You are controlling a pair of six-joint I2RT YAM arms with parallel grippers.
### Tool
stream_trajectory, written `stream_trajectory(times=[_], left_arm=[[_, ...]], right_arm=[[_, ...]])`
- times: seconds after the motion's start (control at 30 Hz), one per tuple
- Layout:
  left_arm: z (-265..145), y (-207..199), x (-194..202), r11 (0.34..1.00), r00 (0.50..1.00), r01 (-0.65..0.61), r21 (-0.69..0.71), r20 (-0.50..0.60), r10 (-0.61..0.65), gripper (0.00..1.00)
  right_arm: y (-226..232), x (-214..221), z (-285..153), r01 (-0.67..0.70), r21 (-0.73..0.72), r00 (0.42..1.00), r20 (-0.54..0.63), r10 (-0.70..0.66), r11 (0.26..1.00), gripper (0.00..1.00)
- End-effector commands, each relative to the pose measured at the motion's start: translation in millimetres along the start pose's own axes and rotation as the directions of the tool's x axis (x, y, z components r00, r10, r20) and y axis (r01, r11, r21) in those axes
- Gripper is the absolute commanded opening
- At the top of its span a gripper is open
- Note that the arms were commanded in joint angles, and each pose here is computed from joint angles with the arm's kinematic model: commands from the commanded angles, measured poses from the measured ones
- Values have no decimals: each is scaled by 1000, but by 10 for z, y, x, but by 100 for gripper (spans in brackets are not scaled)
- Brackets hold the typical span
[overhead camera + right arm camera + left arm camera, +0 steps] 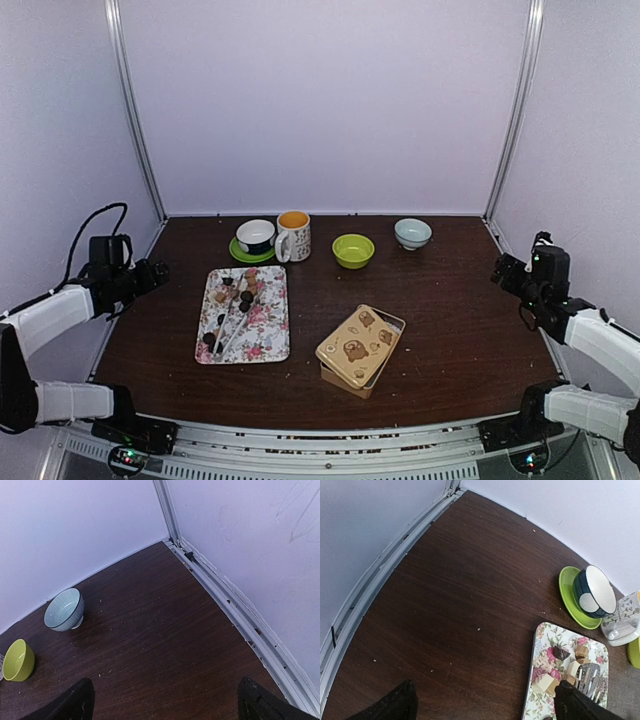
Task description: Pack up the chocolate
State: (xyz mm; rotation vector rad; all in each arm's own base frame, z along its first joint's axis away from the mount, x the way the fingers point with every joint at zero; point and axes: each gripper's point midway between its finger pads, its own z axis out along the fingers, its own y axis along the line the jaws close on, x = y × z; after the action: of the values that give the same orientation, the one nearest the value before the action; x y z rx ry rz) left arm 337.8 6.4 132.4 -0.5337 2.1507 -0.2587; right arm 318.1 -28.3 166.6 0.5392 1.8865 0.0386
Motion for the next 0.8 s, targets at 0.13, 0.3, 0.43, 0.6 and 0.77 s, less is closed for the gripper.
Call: stream_trajectory(times=[0.13, 0.3, 0.43, 0.6, 0.77], left_arm=[[-87, -235, 60, 990, 997, -57, 132, -48, 64, 98], [-155, -521, 273, 954, 987, -59, 295, -127, 100, 98], [-300, -904, 450, 917, 973, -93, 389, -158, 166, 94], [-564, -1426, 636, 856, 956, -149, 496, -148, 252, 94], [-751, -1841, 917, 785, 925, -173, 594, -177, 337, 95]], right_arm=[[120, 117, 73, -62, 1, 984, -170, 62, 998, 100], [360, 422, 82, -100, -88, 939, -339, 65, 991, 100], [515, 593, -25, -86, -156, 916, -401, 16, 984, 100], [666, 820, -219, -88, -247, 880, -472, -40, 965, 100], [804, 1000, -390, -114, -312, 856, -513, -66, 943, 100]])
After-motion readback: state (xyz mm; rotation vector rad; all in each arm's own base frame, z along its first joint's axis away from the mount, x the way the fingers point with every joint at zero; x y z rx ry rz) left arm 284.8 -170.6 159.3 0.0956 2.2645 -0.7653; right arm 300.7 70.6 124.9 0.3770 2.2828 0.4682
